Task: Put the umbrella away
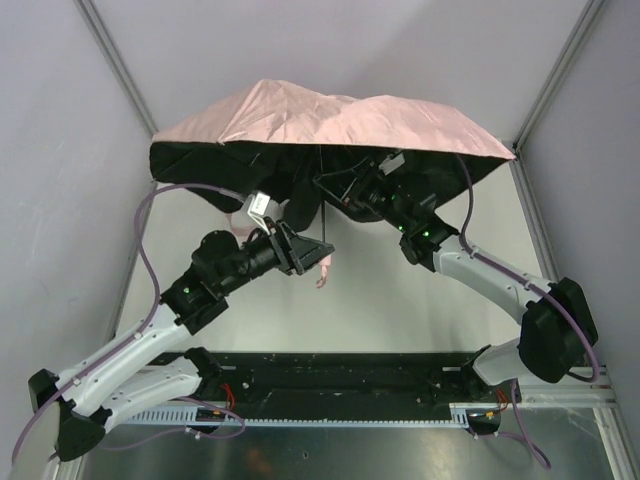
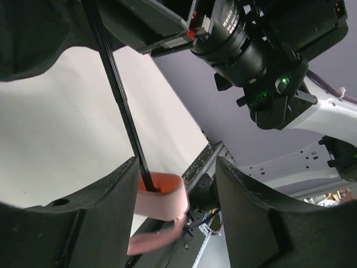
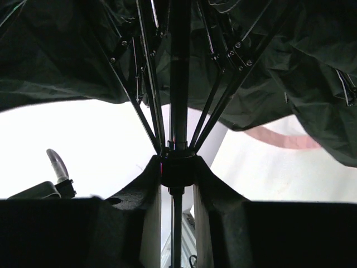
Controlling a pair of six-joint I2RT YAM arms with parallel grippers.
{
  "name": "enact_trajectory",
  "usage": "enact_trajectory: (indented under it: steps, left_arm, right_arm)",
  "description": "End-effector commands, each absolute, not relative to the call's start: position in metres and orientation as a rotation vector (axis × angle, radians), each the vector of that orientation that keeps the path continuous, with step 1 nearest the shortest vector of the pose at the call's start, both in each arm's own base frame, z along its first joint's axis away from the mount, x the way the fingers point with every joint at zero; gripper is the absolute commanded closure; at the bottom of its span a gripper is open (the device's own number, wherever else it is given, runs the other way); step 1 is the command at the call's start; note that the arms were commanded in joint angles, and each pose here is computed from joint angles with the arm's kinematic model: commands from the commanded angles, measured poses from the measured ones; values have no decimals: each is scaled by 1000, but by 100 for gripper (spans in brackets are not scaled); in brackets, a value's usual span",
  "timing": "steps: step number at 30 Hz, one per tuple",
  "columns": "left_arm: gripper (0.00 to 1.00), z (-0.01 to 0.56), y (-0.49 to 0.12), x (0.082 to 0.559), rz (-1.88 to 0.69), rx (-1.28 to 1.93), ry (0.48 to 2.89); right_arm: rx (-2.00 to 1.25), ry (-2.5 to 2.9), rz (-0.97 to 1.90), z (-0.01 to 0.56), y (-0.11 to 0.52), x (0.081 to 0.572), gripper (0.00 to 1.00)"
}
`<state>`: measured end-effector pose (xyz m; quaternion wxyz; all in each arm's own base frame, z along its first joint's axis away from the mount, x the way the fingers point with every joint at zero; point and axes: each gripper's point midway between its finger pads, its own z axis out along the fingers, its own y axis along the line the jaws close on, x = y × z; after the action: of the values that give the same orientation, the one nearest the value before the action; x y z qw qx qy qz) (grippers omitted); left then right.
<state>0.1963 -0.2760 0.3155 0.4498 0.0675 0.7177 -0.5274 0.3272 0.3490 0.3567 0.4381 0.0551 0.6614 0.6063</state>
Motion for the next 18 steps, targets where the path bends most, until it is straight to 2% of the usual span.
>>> enact_trajectory:
  steps: [1, 5, 8, 12, 13, 14, 17, 18]
  left_arm:
    - [38, 315, -278, 191, -1346, 185, 1746]
    - [46, 304, -284, 197, -1330, 187, 1782]
    - [48, 307, -285, 209, -1277, 191, 1772]
    - [68, 320, -287, 221, -1220, 210, 1739]
    - [69, 322, -288, 222, -1213, 220, 1731]
    - [65, 324, -289, 221, -1218, 238, 1727]
    - [32, 320, -290, 203, -1277, 307, 1713]
    - [24, 316, -287, 193, -1298, 338, 1700]
  right_arm:
    - [109, 1489, 1555, 403, 338, 320, 100]
    - [96, 1480, 1572, 408, 338, 315, 100]
    - [66, 1498, 1571, 406, 345, 304, 100]
    - [34, 1506, 1566, 404, 344, 291, 100]
    - [33, 1502, 1562, 402, 341, 289, 100]
    - [31, 1498, 1552, 402, 337, 290, 100]
    - [-24, 1460, 1543, 406, 323, 297, 100]
    - [-63, 1441, 1549, 408, 318, 299, 100]
